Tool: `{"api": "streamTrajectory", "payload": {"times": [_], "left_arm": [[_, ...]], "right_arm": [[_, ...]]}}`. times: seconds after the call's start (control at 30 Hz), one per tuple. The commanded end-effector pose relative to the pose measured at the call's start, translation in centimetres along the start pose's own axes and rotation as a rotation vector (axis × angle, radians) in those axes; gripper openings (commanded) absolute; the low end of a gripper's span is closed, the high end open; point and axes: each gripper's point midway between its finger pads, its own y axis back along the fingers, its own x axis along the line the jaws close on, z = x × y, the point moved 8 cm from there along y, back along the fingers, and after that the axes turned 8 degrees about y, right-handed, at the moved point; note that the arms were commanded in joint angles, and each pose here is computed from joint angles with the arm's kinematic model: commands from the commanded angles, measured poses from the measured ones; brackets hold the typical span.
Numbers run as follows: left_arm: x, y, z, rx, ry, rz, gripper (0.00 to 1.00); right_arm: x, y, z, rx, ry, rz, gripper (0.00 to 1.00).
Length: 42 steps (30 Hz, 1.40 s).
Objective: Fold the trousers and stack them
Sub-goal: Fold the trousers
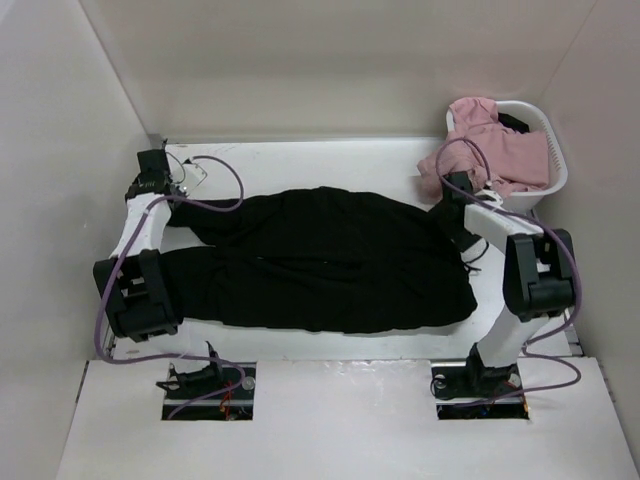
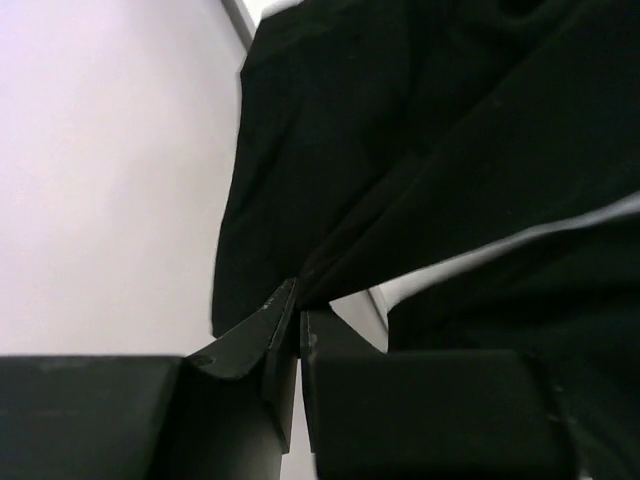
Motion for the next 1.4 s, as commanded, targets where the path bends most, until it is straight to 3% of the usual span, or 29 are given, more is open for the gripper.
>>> {"api": "streamTrajectory", "payload": {"times": [0.0,0.1,0.2,0.23,0.27,0.37,0.57,0.83,1.03,1.13,1.23,1.27,1.33,1.37], "left_arm": [[-0.2,0.4,-2.4,0.036,-0.060,-0.006,0.04],[-0.2,0.1,-4.0,0.067,-0.052,-0.010,0.05],[0.2,-0.6,-5.0,0.083,-0.017,0.004,0.05],[0.4,-0.8,-5.2,0.085,-0.008,0.008,0.05],[0.6,-0.8,-5.2,0.084,-0.002,0.013,0.06],[0.9,-0.9,-5.1,0.082,0.006,0.022,0.06],[2.8,-0.9,-4.9,0.064,0.049,0.071,0.06],[3.2,-1.2,-5.8,0.072,0.075,0.067,0.07],[2.7,-1.4,-5.1,0.055,0.070,0.053,0.08],[3.0,-1.4,-4.8,0.047,0.071,0.059,0.08],[3.6,-1.5,-4.3,0.039,0.079,0.069,0.08],[3.7,-1.5,-4.2,0.036,0.081,0.073,0.08],[3.9,-1.5,-4.1,0.030,0.082,0.080,0.08],[4.0,-1.5,-4.1,0.028,0.084,0.084,0.08]], "right_arm": [[5.7,3.9,2.0,-0.127,0.039,0.105,1.00],[9.3,5.1,2.3,-0.176,0.218,0.166,1.00],[10.6,3.0,1.0,-0.071,0.270,0.172,1.00],[10.3,2.1,0.8,-0.032,0.256,0.156,0.98],[10.1,1.7,0.6,-0.018,0.257,0.146,0.88],[9.9,2.1,0.7,-0.001,0.265,0.145,1.00],[10.5,4.4,-0.6,0.036,0.346,0.164,1.00],[11.6,3.2,-2.5,0.154,-0.045,0.030,1.00],[14.1,0.7,-2.4,0.190,-0.125,-0.049,1.00],[14.5,-0.2,-3.9,0.271,-0.125,-0.085,1.00],[14.0,-0.7,-4.6,0.284,-0.159,-0.105,0.89],[14.0,-0.6,-4.7,0.285,-0.166,-0.094,0.81],[13.9,-0.8,-4.6,0.285,-0.179,-0.062,0.56],[13.8,-0.8,-4.5,0.284,-0.187,-0.040,0.35]]}}
